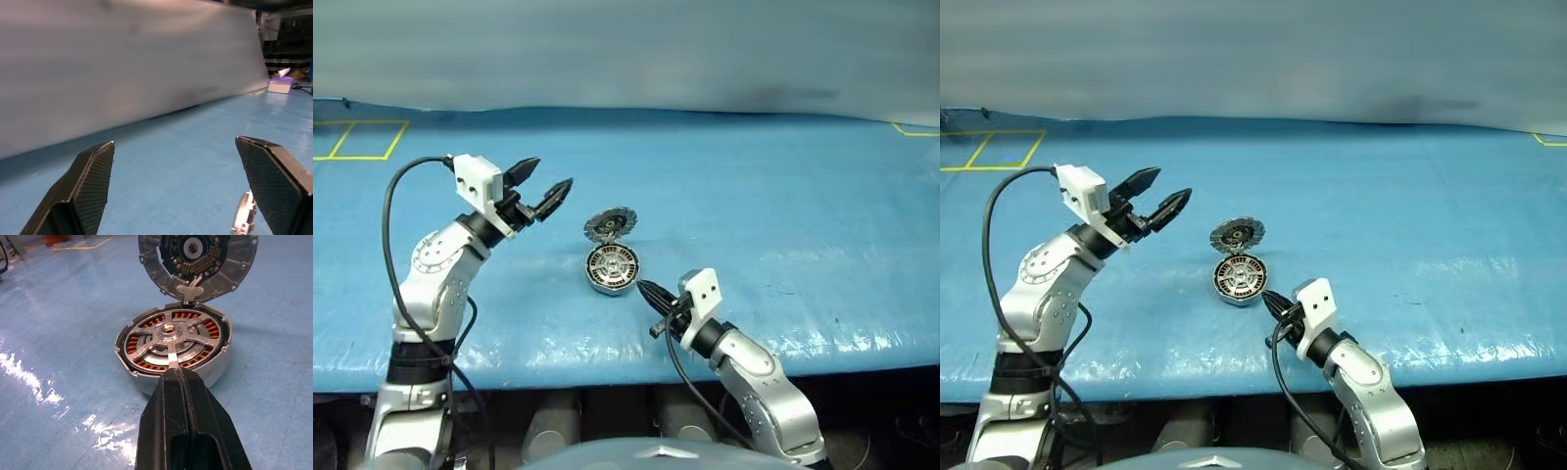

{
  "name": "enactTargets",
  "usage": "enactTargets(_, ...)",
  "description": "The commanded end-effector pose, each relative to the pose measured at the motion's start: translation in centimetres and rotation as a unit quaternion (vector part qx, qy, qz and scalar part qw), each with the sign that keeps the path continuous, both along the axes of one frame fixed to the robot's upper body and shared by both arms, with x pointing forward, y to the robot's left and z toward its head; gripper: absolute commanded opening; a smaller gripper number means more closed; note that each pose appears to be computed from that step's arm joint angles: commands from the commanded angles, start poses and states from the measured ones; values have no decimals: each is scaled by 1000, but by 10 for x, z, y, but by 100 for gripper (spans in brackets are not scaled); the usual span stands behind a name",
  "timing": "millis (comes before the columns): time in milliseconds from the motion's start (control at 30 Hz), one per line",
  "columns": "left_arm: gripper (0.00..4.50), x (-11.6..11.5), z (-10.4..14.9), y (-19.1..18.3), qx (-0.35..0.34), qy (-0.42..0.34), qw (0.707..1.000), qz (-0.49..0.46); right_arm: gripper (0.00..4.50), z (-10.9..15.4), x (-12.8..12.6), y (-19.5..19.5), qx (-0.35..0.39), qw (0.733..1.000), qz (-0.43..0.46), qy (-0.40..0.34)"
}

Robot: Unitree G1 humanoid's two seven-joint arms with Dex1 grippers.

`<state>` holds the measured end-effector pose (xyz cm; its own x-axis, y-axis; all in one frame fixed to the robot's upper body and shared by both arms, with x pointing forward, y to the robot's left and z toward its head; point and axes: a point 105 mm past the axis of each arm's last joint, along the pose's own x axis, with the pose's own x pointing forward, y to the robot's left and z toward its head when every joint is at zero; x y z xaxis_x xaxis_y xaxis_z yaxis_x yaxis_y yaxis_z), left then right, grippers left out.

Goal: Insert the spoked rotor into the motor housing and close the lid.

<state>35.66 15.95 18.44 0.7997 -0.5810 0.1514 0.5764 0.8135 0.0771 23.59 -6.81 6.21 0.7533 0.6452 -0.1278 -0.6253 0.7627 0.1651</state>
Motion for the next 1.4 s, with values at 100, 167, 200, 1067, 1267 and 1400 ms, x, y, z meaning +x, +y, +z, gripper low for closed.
enactTargets(100, 184, 37, 8, -7, 47, -25, 999, 4, 0, 5, -2, -1, 2, 999, -18, -32)
enactTargets(167, 117, 48, 8, -17, 51, -26, 998, -12, 0, 1, -2, -5, -10, 999, -28, -38)
enactTargets(200, 87, 54, 6, -22, 44, -16, 999, -28, 0, -3, -3, -8, -20, 998, -37, -37)
enactTargets(1067, 4, 21, -57, -97, 193, 94, 891, -400, 0, -42, -11, -28, -17, 992, -125, -8)
enactTargets(1267, 4, 3, -74, -105, 232, 110, 852, -457, 0, -41, -9, -27, -13, 992, -125, -11)
enactTargets(1400, 4, -7, -86, -106, 252, 121, 831, -481, 0, -37, -10, -18, -8, 992, -124, -12)
